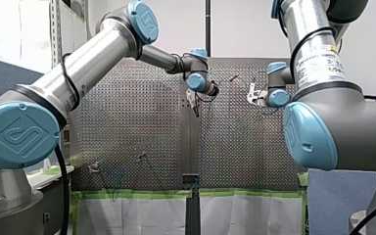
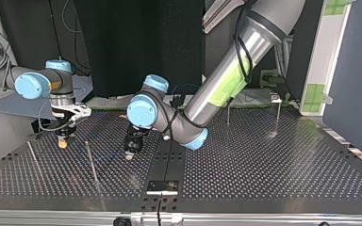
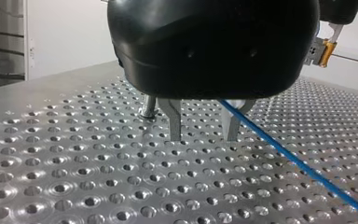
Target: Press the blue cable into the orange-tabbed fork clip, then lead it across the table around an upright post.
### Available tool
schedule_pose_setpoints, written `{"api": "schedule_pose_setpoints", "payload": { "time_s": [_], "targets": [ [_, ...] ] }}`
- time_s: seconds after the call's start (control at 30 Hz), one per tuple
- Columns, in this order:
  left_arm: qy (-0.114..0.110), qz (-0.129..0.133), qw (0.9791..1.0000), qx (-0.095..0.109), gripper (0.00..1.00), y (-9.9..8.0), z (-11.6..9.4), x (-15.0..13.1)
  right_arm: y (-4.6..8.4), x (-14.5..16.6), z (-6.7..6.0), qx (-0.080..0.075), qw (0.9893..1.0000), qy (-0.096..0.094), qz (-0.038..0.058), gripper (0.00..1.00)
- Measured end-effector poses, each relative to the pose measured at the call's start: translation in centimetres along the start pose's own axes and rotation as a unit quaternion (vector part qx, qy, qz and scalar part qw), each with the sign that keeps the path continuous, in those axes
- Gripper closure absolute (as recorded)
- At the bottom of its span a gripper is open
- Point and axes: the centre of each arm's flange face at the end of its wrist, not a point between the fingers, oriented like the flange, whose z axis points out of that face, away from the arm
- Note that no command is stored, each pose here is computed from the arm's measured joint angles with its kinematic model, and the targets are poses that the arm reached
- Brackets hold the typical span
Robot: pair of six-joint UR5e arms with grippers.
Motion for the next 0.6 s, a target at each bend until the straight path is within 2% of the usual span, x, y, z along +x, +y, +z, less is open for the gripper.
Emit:
{"api": "schedule_pose_setpoints", "payload": {
  "time_s": [0.1,0.17,0.2,0.23,0.27,0.6],
  "targets": [
    [0.002,0.005,1.0,-0.005,0.61,0.15,-0.04,0.0,-0.03,-0.15,0.0,0.0,1.0,-0.001,-0.0002,1.0],
    [0.002,0.007,1.0,-0.004,0.36,0.15,-0.05,0.03,-0.06,-0.27,0.01,0.0,1.0,-0.002,-0.0002,1.0],
    [0.003,0.008,1.0,-0.002,0.36,0.11,-0.05,0.05,-0.08,-0.32,0.01,0.001,1.0,-0.002,-0.0001,1.0],
    [0.004,0.008,1.0,0.0,0.21,0.08,-0.05,0.06,-0.09,-0.37,0.02,0.001,1.0,-0.003,-0.0001,1.0],
    [0.005,0.009,1.0,0.001,0.0,0.04,-0.06,0.06,-0.11,-0.4,0.02,0.001,1.0,-0.003,-0.0001,1.0],
    [0.005,0.01,0.9999,0.0,0.0,0.07,-0.08,0.03,-0.17,-0.54,0.06,0.001,1.0,-0.003,0.0,1.0]
  ]
}}
